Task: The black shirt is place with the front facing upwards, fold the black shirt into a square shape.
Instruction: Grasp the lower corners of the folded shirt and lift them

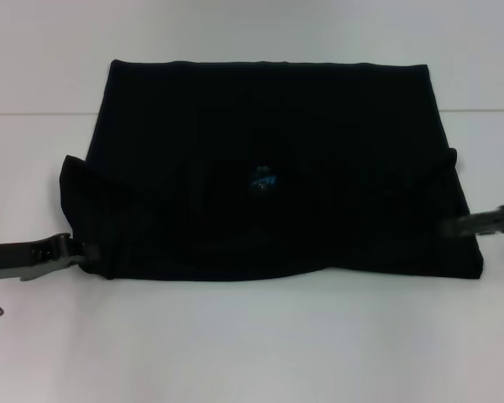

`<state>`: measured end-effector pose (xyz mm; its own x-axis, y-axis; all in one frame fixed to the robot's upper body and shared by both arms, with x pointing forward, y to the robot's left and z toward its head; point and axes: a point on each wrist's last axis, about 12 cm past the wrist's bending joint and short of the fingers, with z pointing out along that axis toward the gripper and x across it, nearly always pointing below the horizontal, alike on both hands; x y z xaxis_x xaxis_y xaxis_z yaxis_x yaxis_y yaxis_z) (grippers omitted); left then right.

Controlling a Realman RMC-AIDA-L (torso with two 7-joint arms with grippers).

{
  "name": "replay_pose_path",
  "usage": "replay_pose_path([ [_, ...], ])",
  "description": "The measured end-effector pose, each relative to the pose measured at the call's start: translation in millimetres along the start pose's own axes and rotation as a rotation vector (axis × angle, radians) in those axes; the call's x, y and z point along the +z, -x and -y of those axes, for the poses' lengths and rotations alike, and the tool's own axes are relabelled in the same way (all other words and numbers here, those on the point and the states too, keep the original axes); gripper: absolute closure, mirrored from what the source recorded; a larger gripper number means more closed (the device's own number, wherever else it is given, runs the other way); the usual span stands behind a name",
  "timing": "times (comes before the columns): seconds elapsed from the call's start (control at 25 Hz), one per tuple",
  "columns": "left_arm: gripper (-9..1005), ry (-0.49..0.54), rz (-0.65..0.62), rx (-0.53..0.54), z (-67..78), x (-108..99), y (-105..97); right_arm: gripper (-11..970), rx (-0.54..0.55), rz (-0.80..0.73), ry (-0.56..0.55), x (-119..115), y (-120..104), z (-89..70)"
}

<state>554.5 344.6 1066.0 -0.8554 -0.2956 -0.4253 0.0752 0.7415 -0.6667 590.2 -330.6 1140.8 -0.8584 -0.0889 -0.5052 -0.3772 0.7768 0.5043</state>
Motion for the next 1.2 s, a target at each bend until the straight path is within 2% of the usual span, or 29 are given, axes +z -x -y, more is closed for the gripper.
replay_pose_path([
  [0.12, 969, -0.002, -0.002, 0.011, 0.6, 0.1, 0.4, 28, 0.141, -0.058, -0.079, -13.7, 10.5, 5.0],
  [0.2, 969, -0.003, -0.004, 0.016, 1.4, 0.5, 1.1, 68, 0.161, -0.087, -0.128, -15.2, 14.5, 5.3],
  [0.36, 969, -0.006, -0.006, 0.020, 2.3, 0.8, 2.0, 127, 0.162, -0.120, -0.214, -6.0, 20.0, 7.2],
  [0.96, 970, -0.014, -0.008, 0.022, 3.5, 0.2, 2.9, 133, 0.105, -0.156, -0.231, 52.1, 19.4, -4.9],
  [1.2, 969, -0.018, -0.003, 0.019, 3.7, 0.0, 3.1, 220, 0.081, -0.166, -0.234, 57.4, 21.7, -9.7],
])
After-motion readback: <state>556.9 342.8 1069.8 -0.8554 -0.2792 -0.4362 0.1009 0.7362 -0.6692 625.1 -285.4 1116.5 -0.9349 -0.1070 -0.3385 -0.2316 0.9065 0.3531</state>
